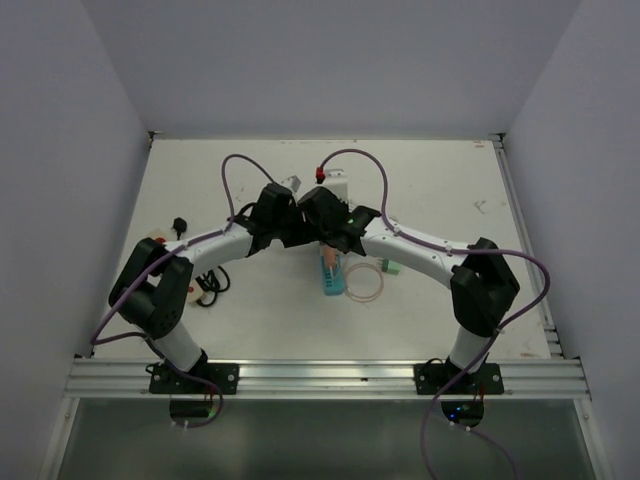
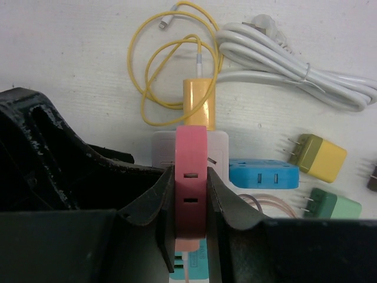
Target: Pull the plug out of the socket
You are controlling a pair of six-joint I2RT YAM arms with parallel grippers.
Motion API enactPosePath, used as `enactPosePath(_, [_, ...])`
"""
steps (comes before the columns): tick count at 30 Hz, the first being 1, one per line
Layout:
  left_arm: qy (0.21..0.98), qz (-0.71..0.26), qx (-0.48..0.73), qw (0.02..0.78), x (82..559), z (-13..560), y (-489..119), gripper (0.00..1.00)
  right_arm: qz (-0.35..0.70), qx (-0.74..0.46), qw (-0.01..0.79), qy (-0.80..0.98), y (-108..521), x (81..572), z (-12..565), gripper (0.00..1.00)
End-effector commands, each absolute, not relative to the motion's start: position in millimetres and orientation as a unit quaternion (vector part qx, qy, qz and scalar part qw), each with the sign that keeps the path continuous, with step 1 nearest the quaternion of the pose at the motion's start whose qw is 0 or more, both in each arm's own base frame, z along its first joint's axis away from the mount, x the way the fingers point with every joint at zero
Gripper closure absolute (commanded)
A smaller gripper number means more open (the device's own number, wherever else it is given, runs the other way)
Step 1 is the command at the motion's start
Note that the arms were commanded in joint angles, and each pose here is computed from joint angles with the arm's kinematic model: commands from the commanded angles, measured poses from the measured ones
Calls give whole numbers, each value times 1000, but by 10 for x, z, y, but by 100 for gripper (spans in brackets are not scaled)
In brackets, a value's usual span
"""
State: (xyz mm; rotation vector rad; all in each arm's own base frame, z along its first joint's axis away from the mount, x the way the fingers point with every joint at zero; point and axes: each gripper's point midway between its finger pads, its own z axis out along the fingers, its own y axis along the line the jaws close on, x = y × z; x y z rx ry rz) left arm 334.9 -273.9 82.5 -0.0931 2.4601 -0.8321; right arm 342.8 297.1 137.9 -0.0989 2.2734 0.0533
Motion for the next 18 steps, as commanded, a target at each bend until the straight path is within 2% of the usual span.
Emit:
enactPosePath(1, [969,-165,-53,175,2913,31,-2302,42,122,23,520,845,3132,3564,2352,100])
enactPosePath(12, [976,-127,-58,169,2868,-53,-2180,44,134,36,547,825,3033,3572,2633,100])
enactPosePath(17, [972,-140,-57,182,2900,73,-2213,43,118,82,555,819,2562,3650,2691,100])
enactPosePath(18, [970,-144,-56,188,2917,125,-2223,42,107,87,548,825,2432,3647,2559,100])
